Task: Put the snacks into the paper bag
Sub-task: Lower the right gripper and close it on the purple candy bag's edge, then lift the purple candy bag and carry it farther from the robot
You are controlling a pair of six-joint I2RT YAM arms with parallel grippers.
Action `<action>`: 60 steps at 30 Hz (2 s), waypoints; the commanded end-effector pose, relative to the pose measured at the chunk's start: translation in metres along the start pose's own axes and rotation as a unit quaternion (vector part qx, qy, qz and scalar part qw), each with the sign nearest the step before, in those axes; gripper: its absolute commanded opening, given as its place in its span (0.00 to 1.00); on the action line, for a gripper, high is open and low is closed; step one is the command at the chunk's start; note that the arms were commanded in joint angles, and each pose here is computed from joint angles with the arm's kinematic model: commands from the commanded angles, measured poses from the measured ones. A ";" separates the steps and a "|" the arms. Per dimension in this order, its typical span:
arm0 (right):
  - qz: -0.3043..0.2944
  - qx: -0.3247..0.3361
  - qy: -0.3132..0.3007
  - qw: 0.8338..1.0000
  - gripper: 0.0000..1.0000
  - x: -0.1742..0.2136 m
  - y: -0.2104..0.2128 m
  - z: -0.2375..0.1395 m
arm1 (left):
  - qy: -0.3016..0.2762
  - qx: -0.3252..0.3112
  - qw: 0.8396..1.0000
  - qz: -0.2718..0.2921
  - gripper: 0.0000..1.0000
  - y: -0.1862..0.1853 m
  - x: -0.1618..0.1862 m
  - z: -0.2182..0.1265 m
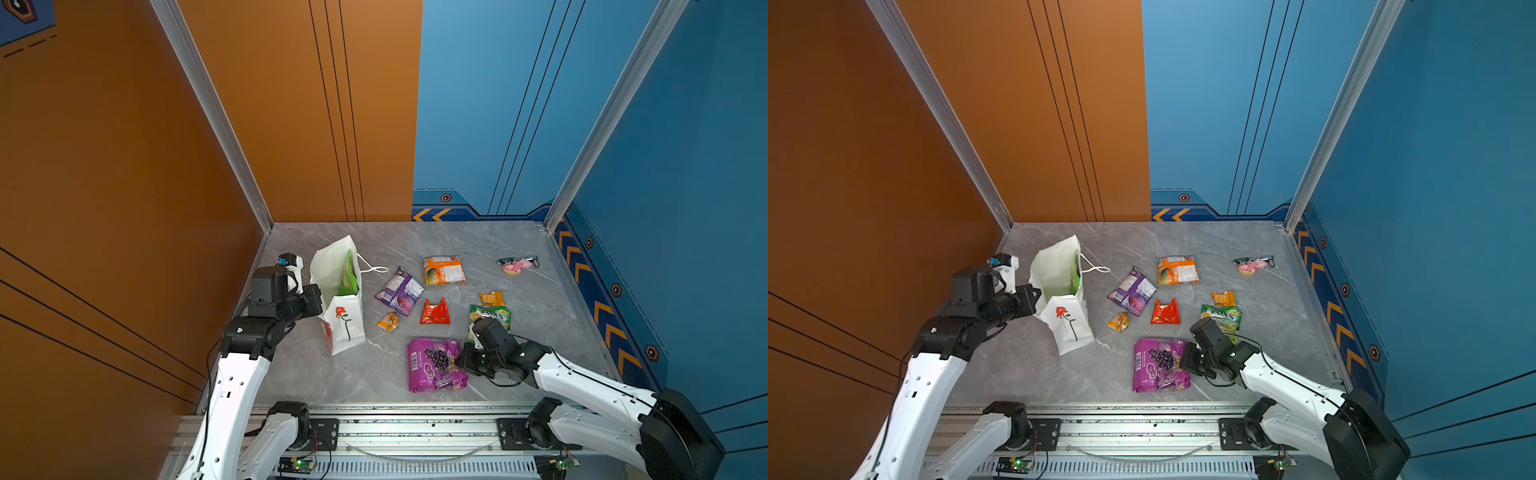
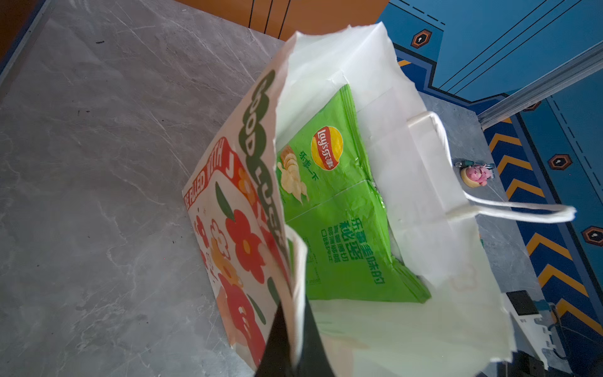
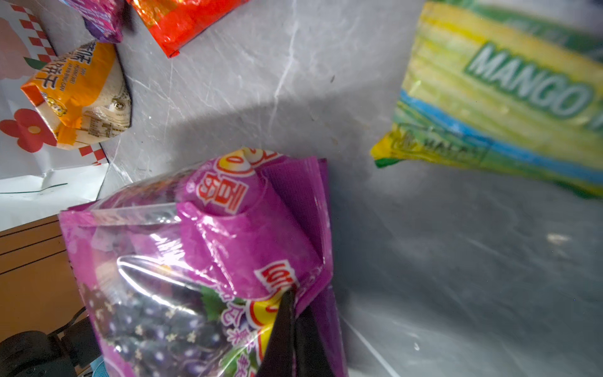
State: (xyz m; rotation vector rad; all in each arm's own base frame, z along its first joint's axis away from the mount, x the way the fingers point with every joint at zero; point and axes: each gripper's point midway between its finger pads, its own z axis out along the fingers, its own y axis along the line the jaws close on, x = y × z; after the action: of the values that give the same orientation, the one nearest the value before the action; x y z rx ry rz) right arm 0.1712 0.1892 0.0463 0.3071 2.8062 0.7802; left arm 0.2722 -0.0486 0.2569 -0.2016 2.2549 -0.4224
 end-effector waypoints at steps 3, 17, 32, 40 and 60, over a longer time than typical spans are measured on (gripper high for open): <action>0.022 0.062 -0.005 0.998 0.00 0.007 -0.019 -0.015 | 0.000 0.000 1.000 0.006 0.00 0.002 0.001 0.004; 0.034 0.044 -0.089 0.994 0.00 -0.010 0.018 -0.041 | -0.005 0.000 1.000 0.008 0.00 0.002 -0.001 0.002; -0.005 -0.056 -0.169 0.984 0.00 -0.031 0.065 -0.084 | -0.031 0.011 0.999 0.016 0.00 -0.012 -0.023 -0.012; 0.008 -0.056 -0.194 0.979 0.00 -0.036 0.059 -0.093 | -0.026 0.009 0.998 0.050 0.00 -0.029 -0.028 -0.016; 0.024 -0.073 -0.246 0.966 0.00 -0.050 0.070 -0.115 | 0.029 0.050 0.995 0.075 0.00 -0.052 -0.013 0.000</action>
State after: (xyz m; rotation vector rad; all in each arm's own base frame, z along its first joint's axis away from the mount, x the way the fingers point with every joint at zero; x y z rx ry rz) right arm 0.1878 0.1781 0.1562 0.4377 2.3794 0.7379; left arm 0.2840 -0.0877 0.2683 -0.0166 2.3109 -0.4434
